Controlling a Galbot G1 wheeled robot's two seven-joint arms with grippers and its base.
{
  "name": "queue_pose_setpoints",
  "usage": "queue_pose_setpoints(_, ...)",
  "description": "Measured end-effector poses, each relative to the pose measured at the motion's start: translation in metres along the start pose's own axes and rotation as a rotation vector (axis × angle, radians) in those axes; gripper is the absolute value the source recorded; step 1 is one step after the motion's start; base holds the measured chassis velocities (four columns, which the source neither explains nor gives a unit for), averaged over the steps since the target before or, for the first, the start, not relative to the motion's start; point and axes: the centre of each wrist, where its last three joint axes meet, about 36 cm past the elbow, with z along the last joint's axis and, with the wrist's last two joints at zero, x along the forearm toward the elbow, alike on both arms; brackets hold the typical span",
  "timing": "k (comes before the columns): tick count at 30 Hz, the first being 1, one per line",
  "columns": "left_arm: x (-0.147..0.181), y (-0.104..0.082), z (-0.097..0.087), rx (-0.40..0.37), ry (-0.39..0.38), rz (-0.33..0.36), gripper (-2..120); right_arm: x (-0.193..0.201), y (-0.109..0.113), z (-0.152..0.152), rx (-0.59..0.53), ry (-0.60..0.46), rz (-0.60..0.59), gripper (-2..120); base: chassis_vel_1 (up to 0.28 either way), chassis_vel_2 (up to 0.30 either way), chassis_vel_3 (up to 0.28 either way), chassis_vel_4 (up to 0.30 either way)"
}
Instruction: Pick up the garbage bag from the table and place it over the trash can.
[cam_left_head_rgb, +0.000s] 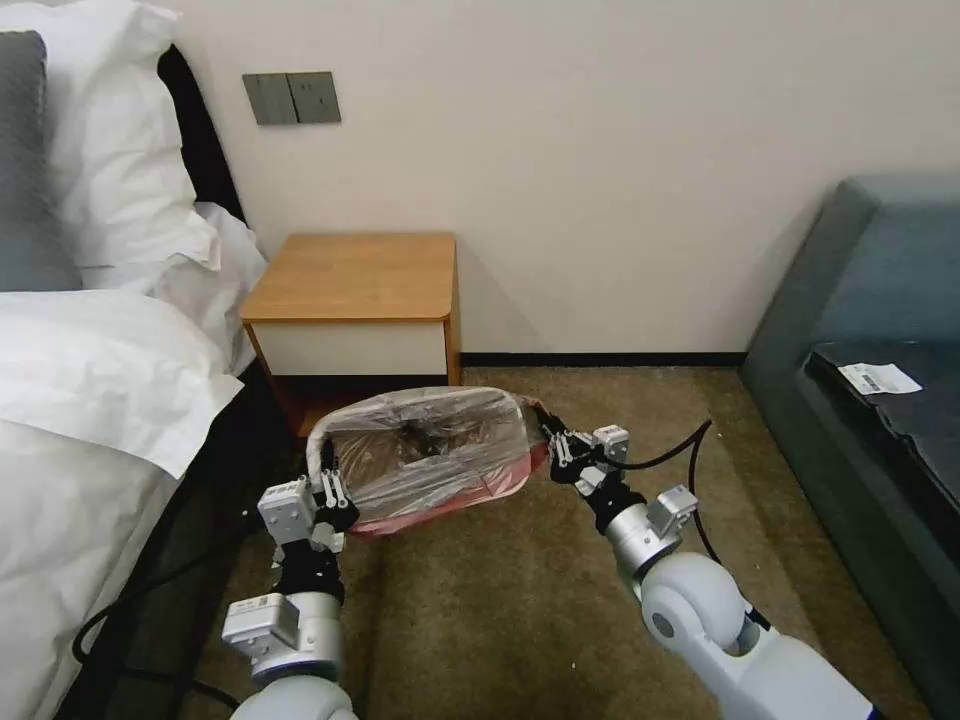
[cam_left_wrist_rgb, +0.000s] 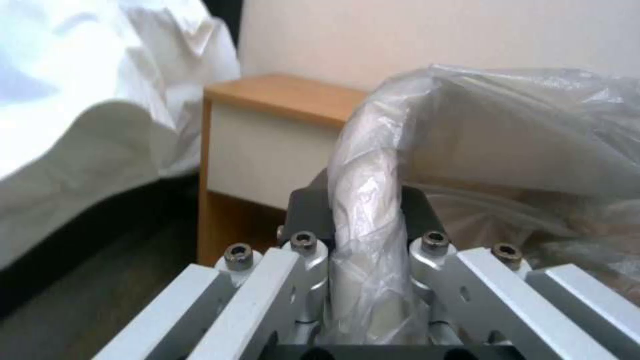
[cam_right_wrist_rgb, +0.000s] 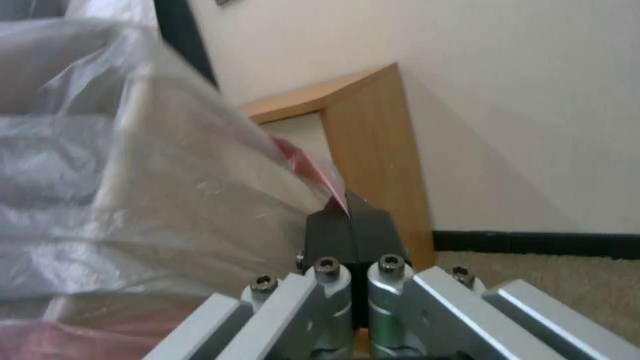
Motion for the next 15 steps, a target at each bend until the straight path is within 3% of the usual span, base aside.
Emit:
queue_pose_setpoints(7, -0.005, -0.008, -0.005, 0.088, 0.045, -0.041, 11, 0.006, 0.011, 0.006, -0.011, 0.006, -0.017, 0, 0.000, 0.000, 0.000, 0.000)
queue_pose_setpoints(15, -0.009, -0.013, -0.019, 0.244, 0.120, -0.077, 11, 0.013, 0.019, 0.019, 0.005, 0.017, -0.034, 0, 0.000, 0.000, 0.000, 0.000)
